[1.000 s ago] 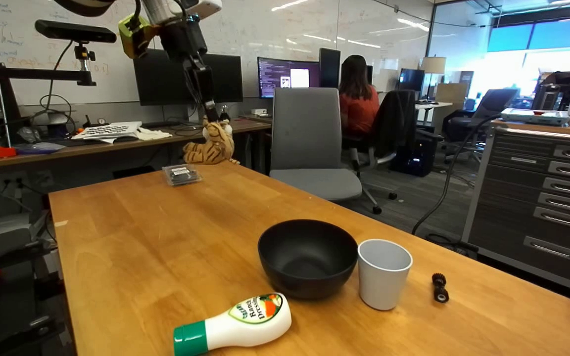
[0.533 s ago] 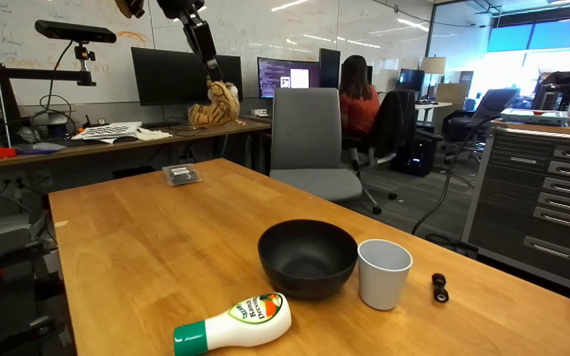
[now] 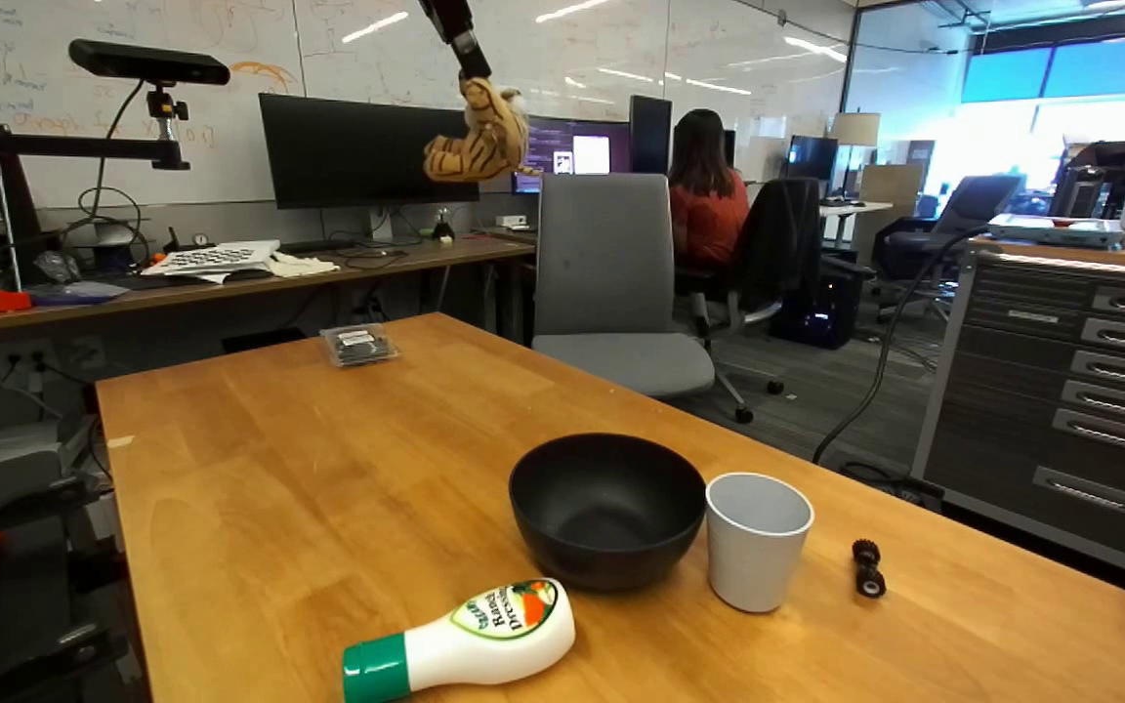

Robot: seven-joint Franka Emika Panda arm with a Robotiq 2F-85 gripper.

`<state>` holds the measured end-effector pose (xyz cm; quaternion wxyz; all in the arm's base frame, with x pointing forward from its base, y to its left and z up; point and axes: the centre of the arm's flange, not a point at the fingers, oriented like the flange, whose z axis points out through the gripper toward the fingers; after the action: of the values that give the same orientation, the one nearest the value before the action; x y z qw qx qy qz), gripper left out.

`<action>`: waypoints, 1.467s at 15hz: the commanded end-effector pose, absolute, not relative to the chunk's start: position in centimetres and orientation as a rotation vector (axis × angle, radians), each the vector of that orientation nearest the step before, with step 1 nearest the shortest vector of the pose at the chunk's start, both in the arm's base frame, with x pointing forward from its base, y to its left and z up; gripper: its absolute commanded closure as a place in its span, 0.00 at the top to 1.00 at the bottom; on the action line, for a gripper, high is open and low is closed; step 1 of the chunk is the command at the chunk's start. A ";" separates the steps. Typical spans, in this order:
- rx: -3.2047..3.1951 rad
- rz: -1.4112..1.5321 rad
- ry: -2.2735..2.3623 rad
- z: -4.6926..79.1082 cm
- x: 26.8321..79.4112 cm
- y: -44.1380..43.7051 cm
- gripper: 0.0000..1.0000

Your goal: Put the stuffed animal in the black bowl

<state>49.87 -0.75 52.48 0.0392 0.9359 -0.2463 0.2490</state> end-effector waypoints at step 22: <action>2.629 0.761 -1.272 51.1 51.8 -10.6 0.05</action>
<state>51.78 -10.54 51.18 0.0618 0.8695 -0.4203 0.2521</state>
